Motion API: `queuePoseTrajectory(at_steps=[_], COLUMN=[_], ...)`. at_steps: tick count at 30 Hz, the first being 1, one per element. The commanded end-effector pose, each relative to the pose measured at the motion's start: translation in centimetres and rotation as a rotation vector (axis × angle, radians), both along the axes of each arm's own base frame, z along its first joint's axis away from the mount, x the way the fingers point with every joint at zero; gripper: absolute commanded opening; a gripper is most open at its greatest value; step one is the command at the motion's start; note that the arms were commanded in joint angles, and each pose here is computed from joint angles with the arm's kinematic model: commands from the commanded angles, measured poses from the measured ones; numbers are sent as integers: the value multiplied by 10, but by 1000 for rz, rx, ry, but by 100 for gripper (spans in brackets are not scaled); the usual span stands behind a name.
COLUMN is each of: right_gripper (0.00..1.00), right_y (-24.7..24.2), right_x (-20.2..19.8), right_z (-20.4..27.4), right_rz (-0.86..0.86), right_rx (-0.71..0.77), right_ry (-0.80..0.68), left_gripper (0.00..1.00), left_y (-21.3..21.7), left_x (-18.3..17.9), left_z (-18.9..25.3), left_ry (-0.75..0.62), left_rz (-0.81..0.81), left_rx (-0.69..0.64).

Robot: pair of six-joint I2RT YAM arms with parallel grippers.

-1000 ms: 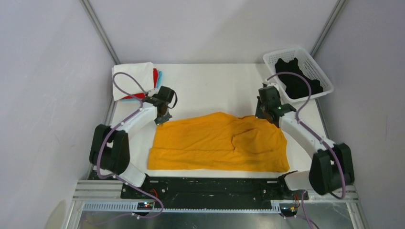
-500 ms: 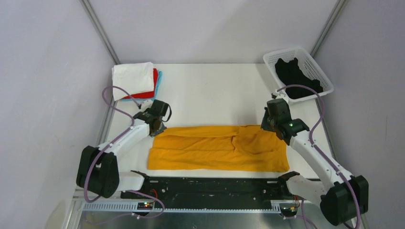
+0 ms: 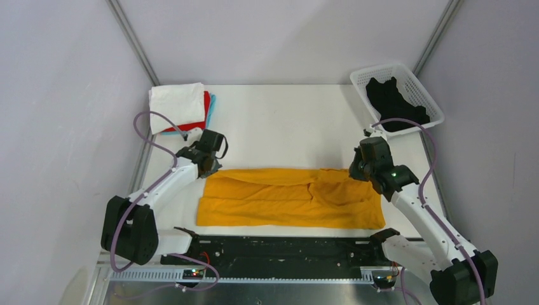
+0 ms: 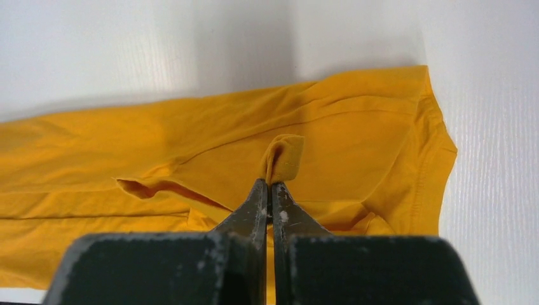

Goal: Fold and stack the t-shirts
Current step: Fold the other side of the tshirt into a rectangle

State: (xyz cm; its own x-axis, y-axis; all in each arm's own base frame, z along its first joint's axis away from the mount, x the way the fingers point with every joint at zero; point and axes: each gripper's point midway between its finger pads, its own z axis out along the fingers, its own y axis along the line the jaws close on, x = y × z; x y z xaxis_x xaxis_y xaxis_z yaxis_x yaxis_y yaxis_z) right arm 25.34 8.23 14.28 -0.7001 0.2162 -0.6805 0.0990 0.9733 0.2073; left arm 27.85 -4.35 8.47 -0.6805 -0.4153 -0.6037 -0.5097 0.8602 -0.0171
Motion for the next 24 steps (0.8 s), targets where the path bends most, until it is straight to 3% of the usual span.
queuePoseTrajectory(at_steps=[1,8,11,14,17,18,19,20,22,24], right_gripper=[0,1,8,27,39,42,56,61,67,85], right_y=[0,-11,-7,-3,6,11,11,13,8,1], right_x=[-9,-37,-58,-87,-113,-119,-129,-136,-142,-142], right_z=[4,-20,-35,-53,-52,-49,-50,-48,-46,-40], right_rz=[3,-68,-86,-115,-162,-145,-176,-153,-164,-174], right_rx=[2,-14,18,40,68,81,94,99,90,81], right_ry=[13,125,208,303,357,355,384,380,366,333], left_gripper=[0,0,2,30,53,71,84,96,99,100], left_y=[3,14,16,17,18,19,21,21,21,18], left_x=[-1,-25,-32,-37,-46,-48,-50,-51,-49,-43], left_z=[5,-27,-34,-35,-32,-32,-24,-21,-7,10], left_ry=[-28,48,67,67,38,31,3,-12,-69,-125], left_rz=[-4,44,47,45,51,55,59,64,68,57], left_rx=[19,45,46,41,16,12,4,-1,-23,-48])
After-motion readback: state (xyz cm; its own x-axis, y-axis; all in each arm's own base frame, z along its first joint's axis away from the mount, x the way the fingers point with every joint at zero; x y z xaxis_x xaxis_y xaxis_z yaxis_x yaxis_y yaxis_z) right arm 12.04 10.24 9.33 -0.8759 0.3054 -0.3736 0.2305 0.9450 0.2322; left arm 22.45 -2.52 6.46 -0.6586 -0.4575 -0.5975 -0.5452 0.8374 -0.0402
